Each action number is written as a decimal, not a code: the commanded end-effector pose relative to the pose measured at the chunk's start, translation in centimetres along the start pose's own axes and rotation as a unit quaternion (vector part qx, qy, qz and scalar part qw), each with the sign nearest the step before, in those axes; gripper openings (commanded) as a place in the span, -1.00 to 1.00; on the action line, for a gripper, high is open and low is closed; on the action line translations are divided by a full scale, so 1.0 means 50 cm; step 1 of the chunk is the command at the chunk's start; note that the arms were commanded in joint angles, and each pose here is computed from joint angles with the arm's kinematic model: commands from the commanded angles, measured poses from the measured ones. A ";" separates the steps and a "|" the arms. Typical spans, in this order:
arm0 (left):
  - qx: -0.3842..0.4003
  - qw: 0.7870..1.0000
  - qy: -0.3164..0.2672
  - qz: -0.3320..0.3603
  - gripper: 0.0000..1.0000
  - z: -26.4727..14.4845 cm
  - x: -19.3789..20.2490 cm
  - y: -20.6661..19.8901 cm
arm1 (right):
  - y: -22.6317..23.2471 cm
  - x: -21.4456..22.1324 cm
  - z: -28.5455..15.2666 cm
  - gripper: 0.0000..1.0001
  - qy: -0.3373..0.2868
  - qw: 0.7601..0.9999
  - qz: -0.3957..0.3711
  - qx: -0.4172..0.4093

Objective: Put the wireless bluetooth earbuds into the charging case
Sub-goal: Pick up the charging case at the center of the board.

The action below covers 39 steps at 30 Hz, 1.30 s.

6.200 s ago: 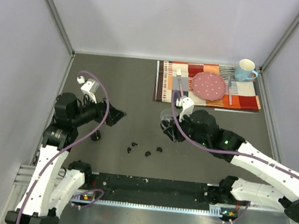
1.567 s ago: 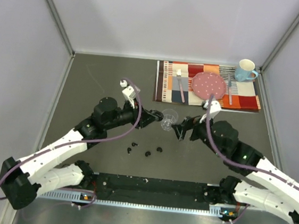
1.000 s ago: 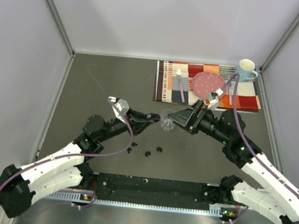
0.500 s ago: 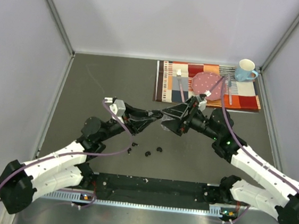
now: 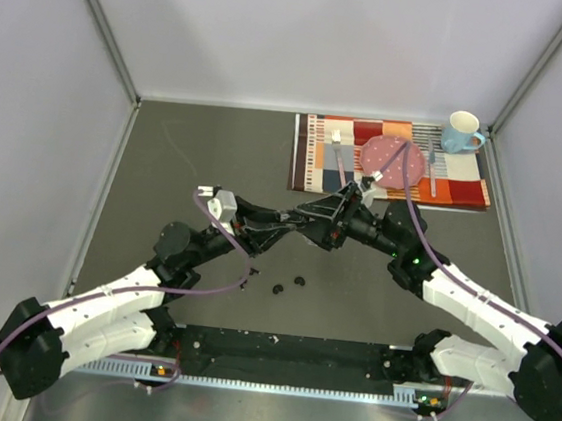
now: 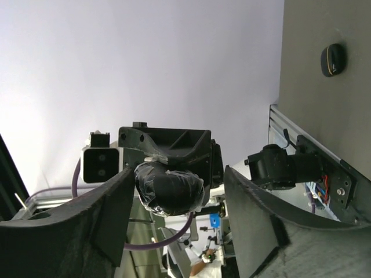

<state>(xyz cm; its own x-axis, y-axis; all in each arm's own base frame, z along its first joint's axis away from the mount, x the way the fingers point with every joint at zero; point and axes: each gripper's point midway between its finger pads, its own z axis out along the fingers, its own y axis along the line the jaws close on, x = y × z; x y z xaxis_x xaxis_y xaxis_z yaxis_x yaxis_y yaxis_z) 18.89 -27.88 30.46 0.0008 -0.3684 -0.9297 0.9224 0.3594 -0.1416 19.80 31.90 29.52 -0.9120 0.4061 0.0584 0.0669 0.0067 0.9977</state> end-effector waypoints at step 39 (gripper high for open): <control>0.029 0.998 0.026 -0.040 -0.50 0.021 0.020 -0.020 | 0.035 0.021 -0.010 -1.00 0.011 0.999 -0.045 -0.028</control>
<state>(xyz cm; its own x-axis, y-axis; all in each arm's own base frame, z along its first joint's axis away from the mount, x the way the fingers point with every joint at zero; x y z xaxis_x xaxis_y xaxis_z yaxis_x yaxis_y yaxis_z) 19.82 -28.26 29.23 -0.0450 -0.3562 -0.9333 0.9085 0.3740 -0.1866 19.96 31.59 29.43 -0.9030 0.4283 0.0342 0.0459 0.0170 0.9988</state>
